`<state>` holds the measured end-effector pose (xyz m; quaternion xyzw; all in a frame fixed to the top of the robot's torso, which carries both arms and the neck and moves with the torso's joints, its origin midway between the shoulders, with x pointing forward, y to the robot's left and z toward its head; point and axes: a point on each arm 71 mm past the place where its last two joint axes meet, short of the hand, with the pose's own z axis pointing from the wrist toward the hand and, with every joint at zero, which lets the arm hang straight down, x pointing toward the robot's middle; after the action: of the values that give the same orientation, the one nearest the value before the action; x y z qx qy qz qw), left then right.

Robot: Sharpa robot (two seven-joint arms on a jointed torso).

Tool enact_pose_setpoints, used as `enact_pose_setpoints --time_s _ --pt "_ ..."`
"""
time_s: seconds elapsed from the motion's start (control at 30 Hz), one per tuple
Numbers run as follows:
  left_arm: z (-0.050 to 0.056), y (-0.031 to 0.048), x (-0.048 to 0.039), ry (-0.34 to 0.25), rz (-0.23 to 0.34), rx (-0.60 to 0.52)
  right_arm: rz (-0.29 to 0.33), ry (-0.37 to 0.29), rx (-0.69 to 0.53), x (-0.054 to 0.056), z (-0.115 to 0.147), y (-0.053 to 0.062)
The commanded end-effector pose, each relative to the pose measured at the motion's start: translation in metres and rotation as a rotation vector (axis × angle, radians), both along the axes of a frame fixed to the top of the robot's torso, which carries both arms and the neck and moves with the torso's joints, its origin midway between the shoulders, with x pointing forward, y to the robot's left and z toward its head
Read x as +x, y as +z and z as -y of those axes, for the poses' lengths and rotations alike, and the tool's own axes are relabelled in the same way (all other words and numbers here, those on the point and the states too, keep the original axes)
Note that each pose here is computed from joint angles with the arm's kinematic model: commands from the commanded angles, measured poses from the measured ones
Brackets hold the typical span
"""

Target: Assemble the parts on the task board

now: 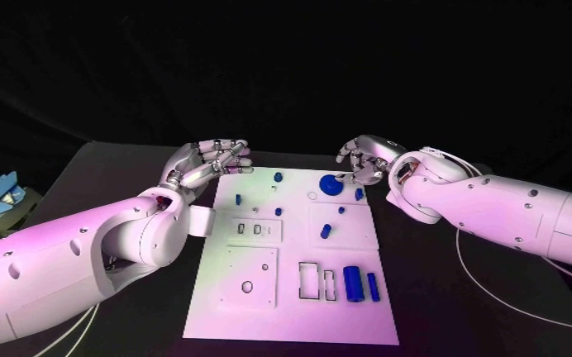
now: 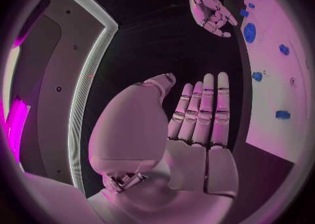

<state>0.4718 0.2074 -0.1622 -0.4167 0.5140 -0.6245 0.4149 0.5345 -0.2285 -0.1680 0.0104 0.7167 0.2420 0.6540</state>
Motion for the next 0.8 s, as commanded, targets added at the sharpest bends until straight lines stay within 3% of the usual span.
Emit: enact_pose_setpoints --time_s 0.03,0.8 --pt "0.003 0.0014 -0.0007 -0.023 0.002 -0.015 -0.1 0.002 -0.004 0.0 0.002 -0.007" --pt "0.003 0.0004 0.0007 -0.023 -0.001 -0.014 -0.149 -0.004 -0.026 0.008 -0.009 -0.027"
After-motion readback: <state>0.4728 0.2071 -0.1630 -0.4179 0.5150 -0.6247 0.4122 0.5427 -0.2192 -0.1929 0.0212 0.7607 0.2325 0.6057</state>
